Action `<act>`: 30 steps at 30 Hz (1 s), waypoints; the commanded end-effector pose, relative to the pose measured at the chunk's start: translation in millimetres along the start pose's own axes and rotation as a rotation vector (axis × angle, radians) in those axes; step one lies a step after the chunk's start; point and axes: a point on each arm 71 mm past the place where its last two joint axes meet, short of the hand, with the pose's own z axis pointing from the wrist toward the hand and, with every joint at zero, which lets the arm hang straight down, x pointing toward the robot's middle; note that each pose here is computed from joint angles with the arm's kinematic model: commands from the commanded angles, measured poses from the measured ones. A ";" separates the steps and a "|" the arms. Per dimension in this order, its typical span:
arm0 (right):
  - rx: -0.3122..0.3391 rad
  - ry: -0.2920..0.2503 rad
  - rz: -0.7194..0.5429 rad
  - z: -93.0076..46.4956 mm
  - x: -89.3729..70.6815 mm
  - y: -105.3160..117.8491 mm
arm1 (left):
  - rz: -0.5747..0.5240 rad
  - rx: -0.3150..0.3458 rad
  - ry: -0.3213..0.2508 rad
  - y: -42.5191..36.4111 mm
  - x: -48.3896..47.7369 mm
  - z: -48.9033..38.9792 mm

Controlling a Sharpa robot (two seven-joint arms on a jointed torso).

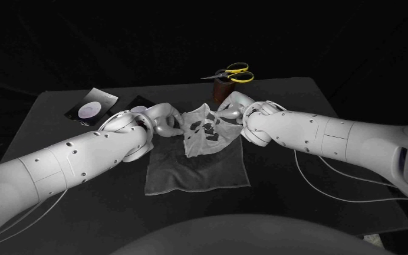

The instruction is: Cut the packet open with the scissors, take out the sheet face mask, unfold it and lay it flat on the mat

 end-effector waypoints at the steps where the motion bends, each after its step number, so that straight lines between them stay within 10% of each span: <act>1: 0.006 0.054 -0.036 -0.2 6.0 0.2 | 0.014 -0.021 0.024 0.1 2.0 0.7; 30: -0.015 0.078 -0.141 5.0 14.7 4.9 | 0.033 -0.080 0.111 3.3 8.2 0.8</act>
